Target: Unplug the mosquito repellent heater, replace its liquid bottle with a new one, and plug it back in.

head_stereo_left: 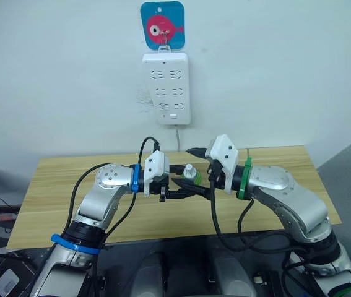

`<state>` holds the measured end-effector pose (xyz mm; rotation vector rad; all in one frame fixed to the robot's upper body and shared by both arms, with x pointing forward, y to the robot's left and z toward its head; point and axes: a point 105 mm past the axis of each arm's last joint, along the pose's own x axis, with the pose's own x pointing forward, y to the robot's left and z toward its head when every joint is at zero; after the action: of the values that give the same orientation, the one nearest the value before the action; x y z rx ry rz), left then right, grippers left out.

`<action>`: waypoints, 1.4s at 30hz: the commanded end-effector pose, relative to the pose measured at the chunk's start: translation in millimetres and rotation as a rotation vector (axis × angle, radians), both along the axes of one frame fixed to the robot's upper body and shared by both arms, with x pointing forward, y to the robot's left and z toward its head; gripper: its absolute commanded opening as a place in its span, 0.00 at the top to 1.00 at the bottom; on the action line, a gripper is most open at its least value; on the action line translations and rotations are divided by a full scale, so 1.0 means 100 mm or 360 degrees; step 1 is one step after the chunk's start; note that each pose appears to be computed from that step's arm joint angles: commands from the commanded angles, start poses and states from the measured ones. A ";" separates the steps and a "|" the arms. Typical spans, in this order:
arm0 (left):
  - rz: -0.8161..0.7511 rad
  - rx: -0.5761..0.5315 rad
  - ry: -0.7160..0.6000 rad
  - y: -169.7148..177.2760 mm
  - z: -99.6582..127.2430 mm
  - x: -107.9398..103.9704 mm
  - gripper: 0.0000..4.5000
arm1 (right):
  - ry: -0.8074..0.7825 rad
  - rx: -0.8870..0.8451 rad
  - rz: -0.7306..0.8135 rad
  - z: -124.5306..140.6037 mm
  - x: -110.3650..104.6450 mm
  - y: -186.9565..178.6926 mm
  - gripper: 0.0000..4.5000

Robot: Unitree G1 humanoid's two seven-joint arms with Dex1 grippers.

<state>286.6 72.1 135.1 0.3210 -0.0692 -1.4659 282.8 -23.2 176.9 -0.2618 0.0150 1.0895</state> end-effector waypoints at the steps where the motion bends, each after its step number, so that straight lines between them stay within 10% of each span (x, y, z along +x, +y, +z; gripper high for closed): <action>1: -0.0021 -0.0016 -0.0066 -0.02 0.07 -0.02 0.50 | -0.0057 0.0031 -0.0061 0.14 0.06 -0.15 0.00; 14: 0.0045 -0.0005 -0.0039 0.05 0.02 0.04 0.50 | 0.0122 -0.0186 0.0220 0.08 -0.36 -0.46 0.00; 25: 0.0012 0.0001 -0.0041 0.02 0.02 0.01 0.50 | -0.0015 0.0008 0.0101 0.20 -0.09 0.01 0.00; 42: 0.0031 0.0013 -0.0032 0.06 -0.01 0.01 0.50 | 0.0093 -0.0287 0.0173 0.17 -0.26 -0.63 0.00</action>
<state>288.9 78.7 124.5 0.3187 -0.0258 -1.4326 271.1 -94.5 184.7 -0.4014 0.1883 1.1336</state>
